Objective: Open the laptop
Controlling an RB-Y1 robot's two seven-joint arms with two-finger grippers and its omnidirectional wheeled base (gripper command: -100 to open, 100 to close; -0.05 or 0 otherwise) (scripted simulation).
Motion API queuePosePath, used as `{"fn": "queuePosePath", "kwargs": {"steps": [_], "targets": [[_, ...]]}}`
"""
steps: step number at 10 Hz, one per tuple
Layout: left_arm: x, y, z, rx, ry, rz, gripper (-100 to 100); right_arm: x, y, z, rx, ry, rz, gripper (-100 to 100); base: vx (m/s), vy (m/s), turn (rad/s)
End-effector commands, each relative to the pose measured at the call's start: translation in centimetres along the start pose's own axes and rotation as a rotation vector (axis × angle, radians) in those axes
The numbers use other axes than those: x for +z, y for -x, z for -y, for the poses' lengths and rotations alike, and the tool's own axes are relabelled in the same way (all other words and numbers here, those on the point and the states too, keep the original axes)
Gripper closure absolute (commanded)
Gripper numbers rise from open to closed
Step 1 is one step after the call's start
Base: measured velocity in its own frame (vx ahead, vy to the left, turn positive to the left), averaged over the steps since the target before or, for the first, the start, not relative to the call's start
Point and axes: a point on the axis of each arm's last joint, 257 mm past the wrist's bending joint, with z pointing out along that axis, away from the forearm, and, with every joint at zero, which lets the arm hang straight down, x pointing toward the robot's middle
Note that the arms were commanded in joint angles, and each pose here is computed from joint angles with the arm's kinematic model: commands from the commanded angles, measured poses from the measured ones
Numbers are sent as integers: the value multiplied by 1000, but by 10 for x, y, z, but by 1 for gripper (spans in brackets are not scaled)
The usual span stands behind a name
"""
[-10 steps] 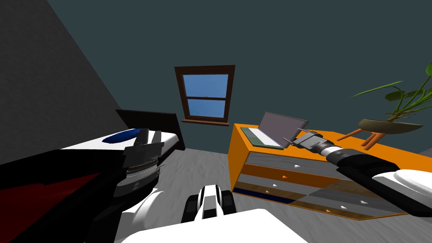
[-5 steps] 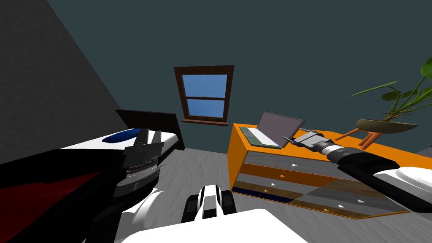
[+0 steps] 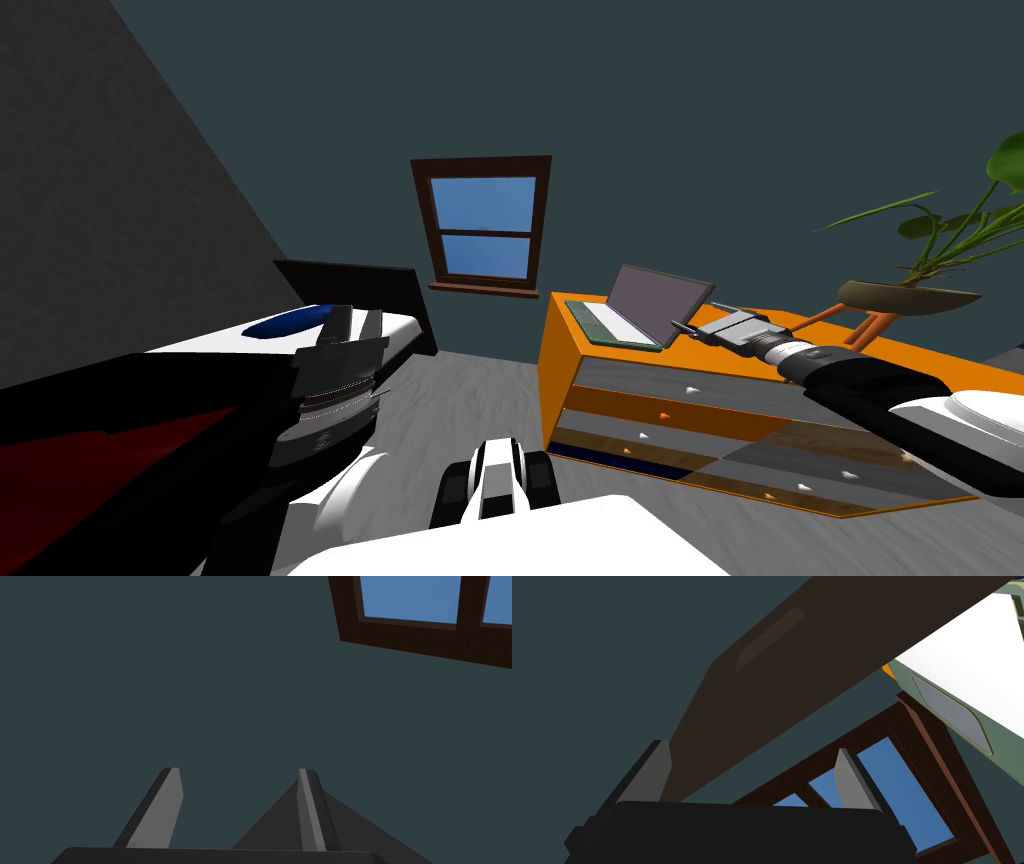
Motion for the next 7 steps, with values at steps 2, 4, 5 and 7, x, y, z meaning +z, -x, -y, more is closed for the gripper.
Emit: {"fn": "queuePosePath", "kwargs": {"steps": [2,4,5,7], "targets": [[0,0,0,0,0,0,0,0,0,-5,-79,-2,-7,100,0,14,13],[0,0,0,0,0,0,0,-1,1,-9,-157,-5,-12,100,4,47,18],[0,0,0,0,0,0,0,-1,1,-11,-196,-6,-14,100,10,42,15],[0,0,0,0,0,0,0,-2,3,-15,-274,-10,-17,100,6,42,15]]}}
